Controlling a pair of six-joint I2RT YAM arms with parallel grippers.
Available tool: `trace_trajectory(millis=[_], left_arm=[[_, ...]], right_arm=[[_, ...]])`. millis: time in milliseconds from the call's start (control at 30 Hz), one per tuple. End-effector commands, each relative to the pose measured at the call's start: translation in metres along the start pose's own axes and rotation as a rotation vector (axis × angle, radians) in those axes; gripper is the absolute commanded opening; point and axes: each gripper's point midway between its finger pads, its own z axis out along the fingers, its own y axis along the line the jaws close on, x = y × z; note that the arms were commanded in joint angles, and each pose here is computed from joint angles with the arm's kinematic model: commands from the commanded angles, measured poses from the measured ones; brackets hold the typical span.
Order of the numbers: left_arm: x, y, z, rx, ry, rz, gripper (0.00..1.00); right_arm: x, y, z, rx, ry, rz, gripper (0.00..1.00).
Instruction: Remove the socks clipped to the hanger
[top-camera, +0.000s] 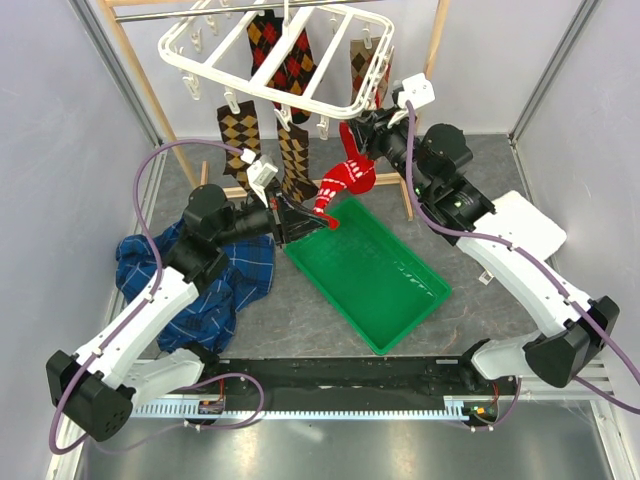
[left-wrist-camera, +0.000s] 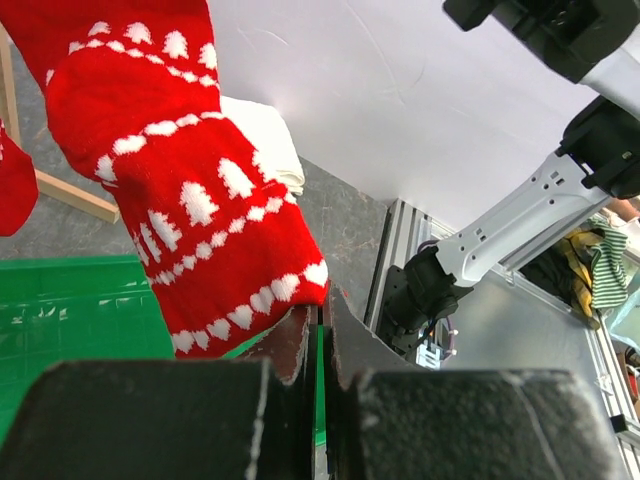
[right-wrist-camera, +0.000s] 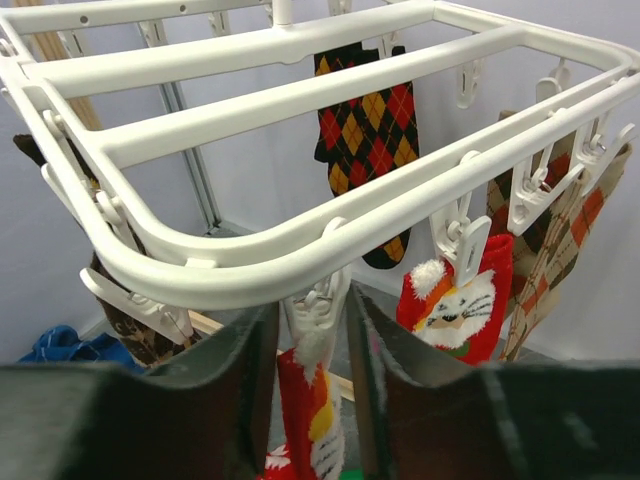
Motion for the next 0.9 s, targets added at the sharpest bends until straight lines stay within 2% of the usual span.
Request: trace_trajectory(millis=[0,33,100,200,433,500,533,567,733,800,833,867], left_arm=[[-0.010,-0.010,-0.002,0.034,-0.031,0.052,0.02],[-0.010,-0.011,-0.002,0.038,-0.028,0.051,0.02],[-0.009,-0.011,-0.002,0.039,-0.027,0.048,0.02],[-0.009,-0.009,-0.002,0.029,-0.031,0.047,0.02],[-0.007,-0.003,0.001,0.011,-0.024,0.028,0.02],[-0.005,0.002,0.001,-0.010,-0.017,0.017,0.02],[-0.005,0.005,0.002,-0.026,-0.019,0.017,0.02],[-0.004,0.007,0.002,-0.034,-0.016,0.014,0.02],[0.003,0.018,0.005,-0.099,0.002,0.029,0.02],[0.011,0.014,0.010,-0.122,0.038,0.037,0.02],[0.013,0.018,0.013,-0.152,0.045,0.056,0.02],[0.014,0.007,0.019,-0.133,0.051,0.067,0.02]], right_arm=[[-0.032,-0.001,0.002,0.013,-0.101,0.027,0.31],[-0.036,-0.002,0.000,0.017,-0.112,0.029,0.24],[-0.033,-0.005,-0.001,0.038,-0.109,0.043,0.19],[-0.027,-0.006,-0.004,0.045,-0.096,0.054,0.00],[-0.024,-0.005,-0.014,0.042,-0.086,0.097,0.01],[-0.021,-0.006,-0.017,0.052,-0.066,0.111,0.13],[-0.025,-0.007,-0.019,0.057,-0.069,0.119,0.34],[-0.023,-0.008,-0.022,0.063,-0.059,0.121,0.40],[-0.015,-0.009,-0.057,0.066,-0.012,0.132,0.60],[-0.009,-0.010,-0.072,0.069,0.015,0.133,0.65],[-0.005,-0.012,-0.087,0.073,0.033,0.134,0.73],[-0.003,-0.012,-0.096,0.075,0.044,0.134,0.76]])
